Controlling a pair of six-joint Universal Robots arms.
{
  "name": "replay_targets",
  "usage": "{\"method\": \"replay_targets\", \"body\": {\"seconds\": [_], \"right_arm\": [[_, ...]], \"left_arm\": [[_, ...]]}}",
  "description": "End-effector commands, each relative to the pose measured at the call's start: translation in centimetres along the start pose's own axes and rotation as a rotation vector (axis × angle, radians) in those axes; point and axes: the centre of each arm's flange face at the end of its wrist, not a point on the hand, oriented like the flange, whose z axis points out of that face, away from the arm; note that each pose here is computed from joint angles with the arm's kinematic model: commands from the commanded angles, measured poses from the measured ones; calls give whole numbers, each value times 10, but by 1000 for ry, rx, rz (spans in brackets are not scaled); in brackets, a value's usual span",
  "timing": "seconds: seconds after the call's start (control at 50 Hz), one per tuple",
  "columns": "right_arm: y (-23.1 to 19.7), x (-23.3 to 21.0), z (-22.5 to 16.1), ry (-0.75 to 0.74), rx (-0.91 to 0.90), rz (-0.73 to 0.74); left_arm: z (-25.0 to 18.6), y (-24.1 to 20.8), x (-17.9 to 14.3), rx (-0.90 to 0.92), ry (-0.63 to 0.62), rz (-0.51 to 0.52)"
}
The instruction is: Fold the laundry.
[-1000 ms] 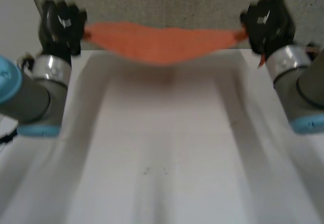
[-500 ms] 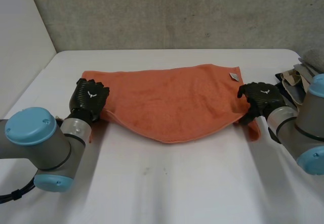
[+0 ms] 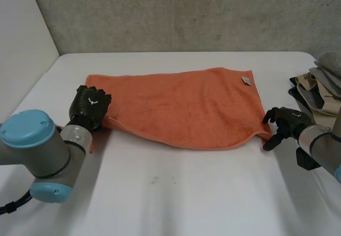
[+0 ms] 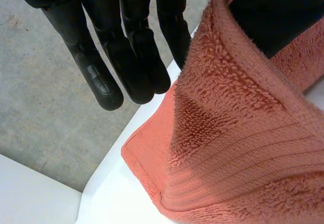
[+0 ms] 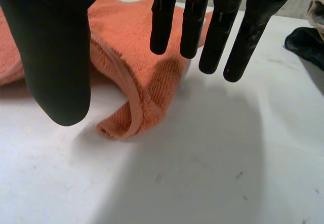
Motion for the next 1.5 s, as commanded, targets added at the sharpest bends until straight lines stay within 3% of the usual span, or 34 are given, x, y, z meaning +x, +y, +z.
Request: {"method": "replay_targets", "body": {"seconds": [0.02, 0.26, 0.52, 0.72, 0.98, 1.08, 1.2, 1.3, 1.38, 1.44, 1.5], "right_arm": [[8, 3, 7, 5, 7, -57], [-3, 1, 10, -21, 77, -139], [-39, 8, -27, 44, 185, -419], [-37, 7, -27, 40, 180, -435], [-35, 4, -27, 30, 177, -443], [-38, 2, -34, 26, 170, -542], [-40, -3, -65, 34, 106, -848], [-20, -8, -106, -75, -142, -1049], [-11, -1, -132, -140, -310, -1054], [-13, 3, -133, -134, -310, -1047], [-13, 3, -128, -118, -283, -1063]], "left_arm": [[2, 1, -3, -3, -9, -4], [-5, 10, 4, -56, 23, -3], [-11, 37, -19, -240, 29, -34], [-19, 37, -32, -265, -47, -26], [-33, 35, -34, -269, -58, -14], [-36, 26, -40, -248, -67, -2], [-68, 8, -46, -270, -21, 124], [-107, 3, -41, -356, 99, 297], [-140, 6, -30, -449, 269, 400], [-148, 9, -27, -487, 345, 392], [-143, 8, -29, -470, 338, 386]]}}
